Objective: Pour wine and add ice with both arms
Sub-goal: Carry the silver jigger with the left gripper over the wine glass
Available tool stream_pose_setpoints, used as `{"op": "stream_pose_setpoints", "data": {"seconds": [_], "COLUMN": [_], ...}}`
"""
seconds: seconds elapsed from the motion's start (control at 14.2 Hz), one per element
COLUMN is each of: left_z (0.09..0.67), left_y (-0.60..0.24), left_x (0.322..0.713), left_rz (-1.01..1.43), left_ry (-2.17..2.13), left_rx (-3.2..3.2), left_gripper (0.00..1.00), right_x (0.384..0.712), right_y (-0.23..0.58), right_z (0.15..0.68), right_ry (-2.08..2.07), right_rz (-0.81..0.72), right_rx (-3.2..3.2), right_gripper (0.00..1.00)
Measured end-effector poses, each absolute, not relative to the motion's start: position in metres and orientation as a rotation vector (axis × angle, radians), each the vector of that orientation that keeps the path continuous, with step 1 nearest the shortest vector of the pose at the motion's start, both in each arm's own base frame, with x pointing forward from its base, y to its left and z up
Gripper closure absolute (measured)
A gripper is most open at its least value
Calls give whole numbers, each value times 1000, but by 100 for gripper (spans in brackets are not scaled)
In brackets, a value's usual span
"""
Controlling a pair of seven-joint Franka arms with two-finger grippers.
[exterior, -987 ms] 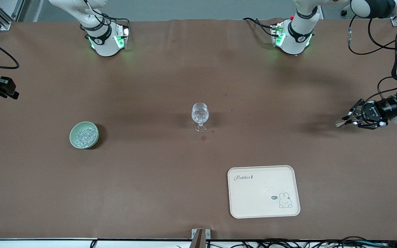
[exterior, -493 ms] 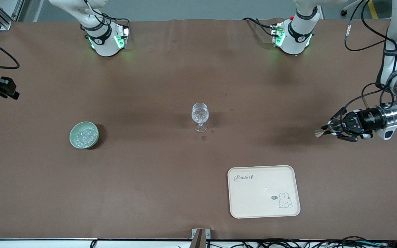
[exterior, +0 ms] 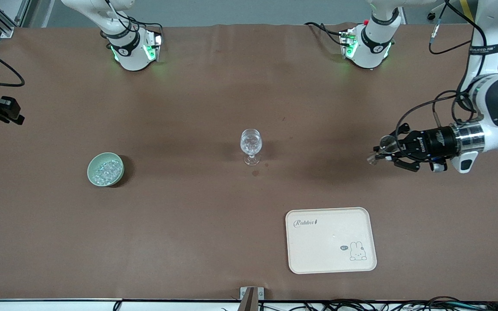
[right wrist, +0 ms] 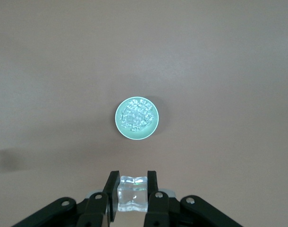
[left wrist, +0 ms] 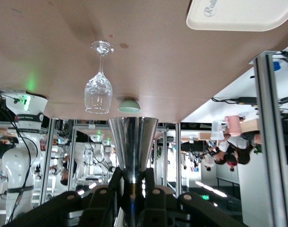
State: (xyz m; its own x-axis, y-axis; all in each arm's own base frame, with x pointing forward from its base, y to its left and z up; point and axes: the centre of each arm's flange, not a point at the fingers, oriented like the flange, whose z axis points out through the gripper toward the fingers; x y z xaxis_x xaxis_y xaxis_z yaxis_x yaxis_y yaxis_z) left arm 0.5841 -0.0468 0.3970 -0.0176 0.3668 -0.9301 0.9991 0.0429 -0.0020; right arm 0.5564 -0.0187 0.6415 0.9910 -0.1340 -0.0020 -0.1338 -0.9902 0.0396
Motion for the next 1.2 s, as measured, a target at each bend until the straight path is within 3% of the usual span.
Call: {"op": "stream_pose_setpoints", "data": {"seconds": [0.49, 1.2], "left_z": [427, 373], "left_y": [-163, -271], "left_x": [567, 548], "left_rz": [-940, -801], "left_ry": [1548, 1645], "left_rx": [1600, 1630], "left_gripper": [78, 78], "right_x": [556, 556], "right_y": [-19, -18], "right_z": [641, 641], "right_ry": [-208, -205], "right_rz": [-8, -10], "right_rx": [3095, 3095], "right_gripper": [72, 72]}}
